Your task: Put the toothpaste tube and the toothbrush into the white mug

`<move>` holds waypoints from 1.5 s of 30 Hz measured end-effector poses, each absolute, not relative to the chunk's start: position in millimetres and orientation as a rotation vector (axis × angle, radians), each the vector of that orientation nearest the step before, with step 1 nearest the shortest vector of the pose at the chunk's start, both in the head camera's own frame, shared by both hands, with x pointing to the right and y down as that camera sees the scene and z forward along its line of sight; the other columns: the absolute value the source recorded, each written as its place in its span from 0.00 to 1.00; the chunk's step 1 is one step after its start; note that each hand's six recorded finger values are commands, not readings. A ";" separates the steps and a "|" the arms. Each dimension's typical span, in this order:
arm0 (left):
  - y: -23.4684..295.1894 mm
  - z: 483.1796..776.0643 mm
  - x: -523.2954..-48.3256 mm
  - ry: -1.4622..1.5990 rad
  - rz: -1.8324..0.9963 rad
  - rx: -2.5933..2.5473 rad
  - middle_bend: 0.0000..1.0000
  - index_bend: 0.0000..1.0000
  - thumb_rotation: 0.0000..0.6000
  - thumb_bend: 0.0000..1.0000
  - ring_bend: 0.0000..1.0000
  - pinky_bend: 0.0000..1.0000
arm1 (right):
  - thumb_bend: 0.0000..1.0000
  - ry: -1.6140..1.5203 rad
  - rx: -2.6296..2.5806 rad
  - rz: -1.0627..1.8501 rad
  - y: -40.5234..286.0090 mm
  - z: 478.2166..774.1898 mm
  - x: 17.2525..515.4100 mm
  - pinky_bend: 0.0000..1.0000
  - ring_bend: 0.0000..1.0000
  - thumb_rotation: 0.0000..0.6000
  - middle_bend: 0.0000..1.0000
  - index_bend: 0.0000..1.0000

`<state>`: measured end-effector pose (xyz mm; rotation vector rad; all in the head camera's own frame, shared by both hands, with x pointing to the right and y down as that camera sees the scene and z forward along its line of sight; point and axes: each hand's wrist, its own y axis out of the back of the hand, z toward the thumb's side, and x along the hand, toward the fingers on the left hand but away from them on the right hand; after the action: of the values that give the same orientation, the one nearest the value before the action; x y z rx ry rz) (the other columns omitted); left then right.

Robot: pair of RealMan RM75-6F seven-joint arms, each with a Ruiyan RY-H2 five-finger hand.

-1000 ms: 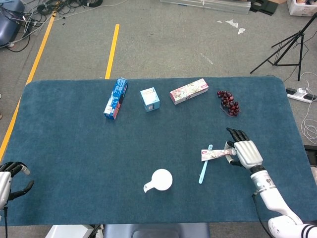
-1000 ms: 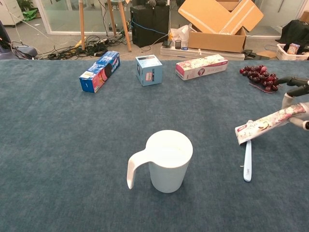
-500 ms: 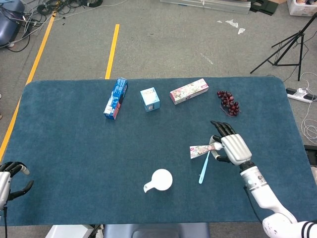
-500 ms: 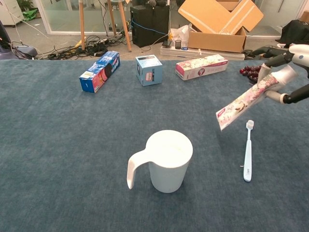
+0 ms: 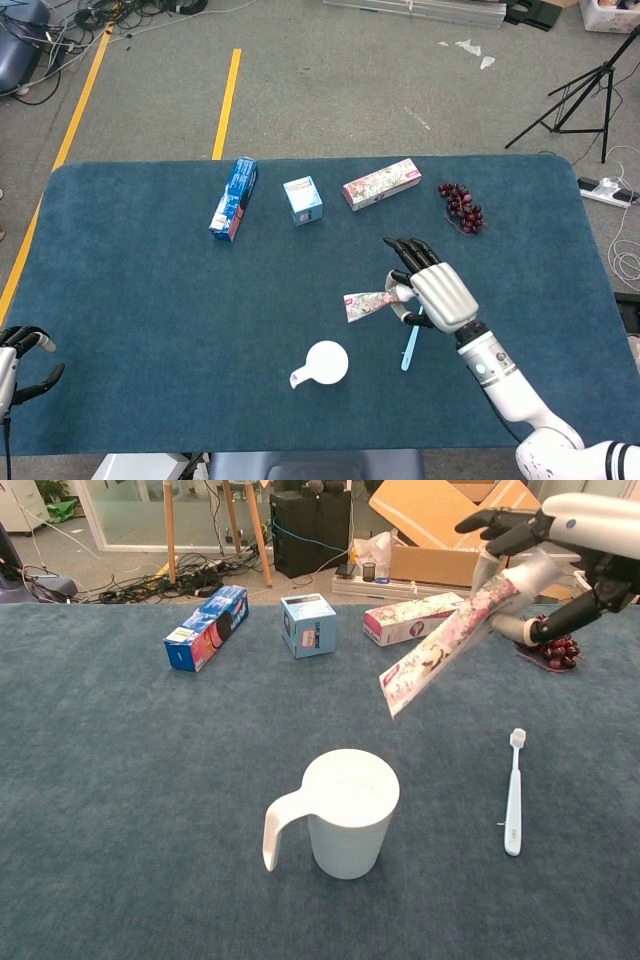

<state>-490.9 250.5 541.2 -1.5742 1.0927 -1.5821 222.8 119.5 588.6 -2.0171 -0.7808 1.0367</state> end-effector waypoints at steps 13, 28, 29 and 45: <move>250.7 541.1 -491.2 1.090 -1.584 -1.569 0.40 0.51 1.00 0.25 0.31 0.33 | 0.35 -0.773 -2.087 0.979 120.2 551.1 196.3 0.08 0.00 1.00 0.06 0.61; 250.7 541.9 -491.9 1.088 -1.589 -1.568 0.40 0.51 1.00 0.25 0.31 0.33 | 0.35 -0.683 -2.222 1.009 135.4 542.8 186.4 0.08 0.00 1.00 0.06 0.61; 250.6 542.1 -491.9 1.088 -1.590 -1.568 0.40 0.51 1.00 0.25 0.31 0.33 | 0.35 -0.670 -2.223 1.017 136.6 543.8 186.6 0.08 0.00 1.00 0.06 0.61; 250.6 542.6 -492.1 1.086 -1.593 -1.567 0.40 0.51 1.00 0.25 0.31 0.33 | 0.35 -0.560 -2.236 1.079 147.0 553.8 185.1 0.08 0.00 1.00 0.06 0.61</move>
<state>-492.1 250.6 542.6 -1.5674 1.0860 -1.5926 185.1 147.0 553.8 -2.2364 -0.5596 1.0786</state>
